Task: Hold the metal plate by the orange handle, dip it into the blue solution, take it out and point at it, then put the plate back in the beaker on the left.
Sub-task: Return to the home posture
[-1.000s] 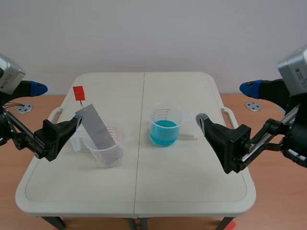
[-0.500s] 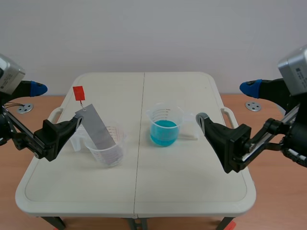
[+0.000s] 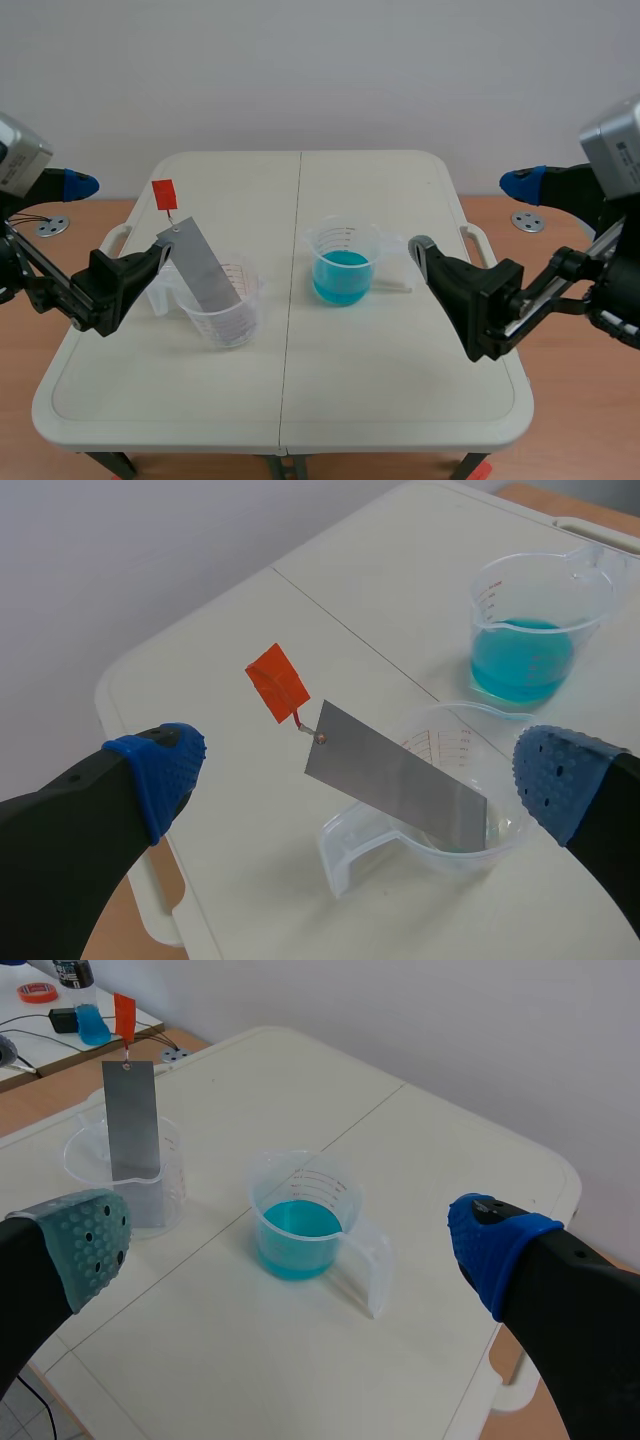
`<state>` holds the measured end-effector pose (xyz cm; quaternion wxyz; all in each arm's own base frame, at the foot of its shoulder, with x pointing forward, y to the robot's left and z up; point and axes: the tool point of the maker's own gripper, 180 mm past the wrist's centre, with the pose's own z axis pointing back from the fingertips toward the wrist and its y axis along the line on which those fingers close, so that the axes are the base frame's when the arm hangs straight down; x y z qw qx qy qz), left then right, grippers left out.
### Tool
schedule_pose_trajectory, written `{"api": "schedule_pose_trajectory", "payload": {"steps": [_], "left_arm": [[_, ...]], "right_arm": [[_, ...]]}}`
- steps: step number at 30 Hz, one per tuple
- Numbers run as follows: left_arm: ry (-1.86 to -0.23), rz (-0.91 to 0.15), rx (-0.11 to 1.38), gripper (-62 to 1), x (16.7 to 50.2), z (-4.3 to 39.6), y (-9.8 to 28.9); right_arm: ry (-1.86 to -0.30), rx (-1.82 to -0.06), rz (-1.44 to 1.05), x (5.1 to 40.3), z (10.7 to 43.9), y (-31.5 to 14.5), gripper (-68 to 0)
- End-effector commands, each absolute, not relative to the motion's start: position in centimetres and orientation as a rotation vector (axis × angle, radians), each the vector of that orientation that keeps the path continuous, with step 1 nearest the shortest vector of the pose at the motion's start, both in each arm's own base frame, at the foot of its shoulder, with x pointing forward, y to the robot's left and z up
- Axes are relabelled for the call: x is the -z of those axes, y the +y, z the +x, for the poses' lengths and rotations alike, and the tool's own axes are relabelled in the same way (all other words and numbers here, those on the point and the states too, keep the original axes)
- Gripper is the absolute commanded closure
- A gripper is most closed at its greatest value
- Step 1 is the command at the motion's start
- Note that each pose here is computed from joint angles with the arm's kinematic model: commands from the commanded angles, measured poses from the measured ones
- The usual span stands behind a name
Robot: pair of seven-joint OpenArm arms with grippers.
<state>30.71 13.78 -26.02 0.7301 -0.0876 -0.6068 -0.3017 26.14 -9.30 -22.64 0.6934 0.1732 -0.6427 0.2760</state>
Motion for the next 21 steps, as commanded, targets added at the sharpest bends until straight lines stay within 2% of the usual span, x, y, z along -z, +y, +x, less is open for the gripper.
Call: {"api": "schedule_pose_trajectory", "payload": {"steps": [1,21], "left_arm": [[-1.365,-0.192,0.663,-62.3,25.06,31.08,13.74],[-1.357,-0.189,0.663,-62.3,25.2,31.07,13.8]], "right_arm": [[-1.475,-0.622,0.398,21.48,26.39,-9.11,-66.3],[-1.451,-0.625,0.389,21.94,26.39,-9.16,-66.3]]}}
